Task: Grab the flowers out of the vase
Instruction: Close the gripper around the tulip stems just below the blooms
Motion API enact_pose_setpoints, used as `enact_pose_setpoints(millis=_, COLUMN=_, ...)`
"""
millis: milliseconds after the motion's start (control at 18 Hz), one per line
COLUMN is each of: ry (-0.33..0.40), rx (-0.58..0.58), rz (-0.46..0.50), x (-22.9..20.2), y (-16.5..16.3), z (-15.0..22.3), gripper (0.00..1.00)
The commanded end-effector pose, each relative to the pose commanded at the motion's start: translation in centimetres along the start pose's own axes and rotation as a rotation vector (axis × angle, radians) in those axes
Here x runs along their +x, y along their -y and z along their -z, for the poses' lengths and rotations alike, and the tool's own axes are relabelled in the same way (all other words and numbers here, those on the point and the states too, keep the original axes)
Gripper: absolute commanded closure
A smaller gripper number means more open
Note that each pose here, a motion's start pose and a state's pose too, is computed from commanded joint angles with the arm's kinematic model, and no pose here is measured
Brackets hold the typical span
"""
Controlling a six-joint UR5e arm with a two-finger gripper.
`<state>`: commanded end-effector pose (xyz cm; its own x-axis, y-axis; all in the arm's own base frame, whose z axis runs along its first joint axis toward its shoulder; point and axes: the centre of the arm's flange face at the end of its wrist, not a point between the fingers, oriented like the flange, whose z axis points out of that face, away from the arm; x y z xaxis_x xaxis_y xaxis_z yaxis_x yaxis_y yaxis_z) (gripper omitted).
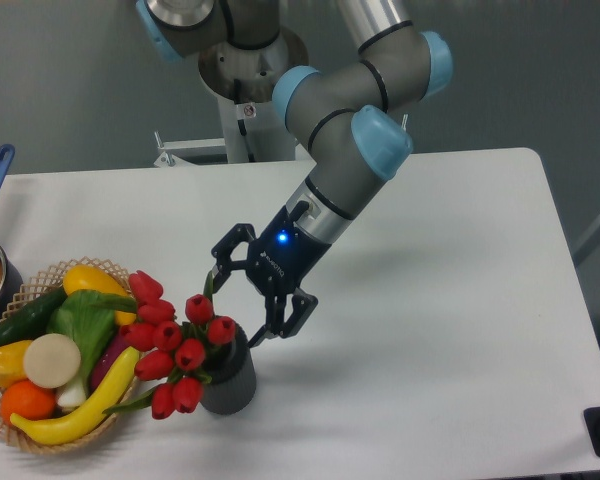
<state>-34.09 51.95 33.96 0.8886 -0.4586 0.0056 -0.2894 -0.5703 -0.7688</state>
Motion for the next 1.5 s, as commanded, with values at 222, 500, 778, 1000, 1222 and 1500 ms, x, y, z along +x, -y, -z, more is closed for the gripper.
enact_pose_setpoints(millis=222, ry=-0.015, rx=0.002, rz=0.000, x=-0.7, y=1.4, z=-1.6, gripper=0.00)
enact_pose_setpoints(millis=500, ry=-0.030, rx=-0.003, rz=0.025, x=-0.6, y=1.5, z=-2.5, gripper=0.00)
enact_pose_setpoints(millis=778, ry=-0.036, rx=-0.003, rz=0.020, x=-0.5, y=1.6, z=-3.0, gripper=0.02)
enact_pose_setpoints(millis=1000, ry=-0.037, rx=-0.005, rz=0.018, x=-0.4, y=1.6, z=-3.1, gripper=0.22)
enact_pose_setpoints(millis=1222, ry=-0.040, rx=-0.006, rz=0.022, x=-0.3, y=1.4, z=-3.2, gripper=0.42)
enact_pose_setpoints(millis=1500, ry=-0.038, rx=-0.005, rz=0.021, x=-0.4, y=1.6, z=-3.1, gripper=0.63)
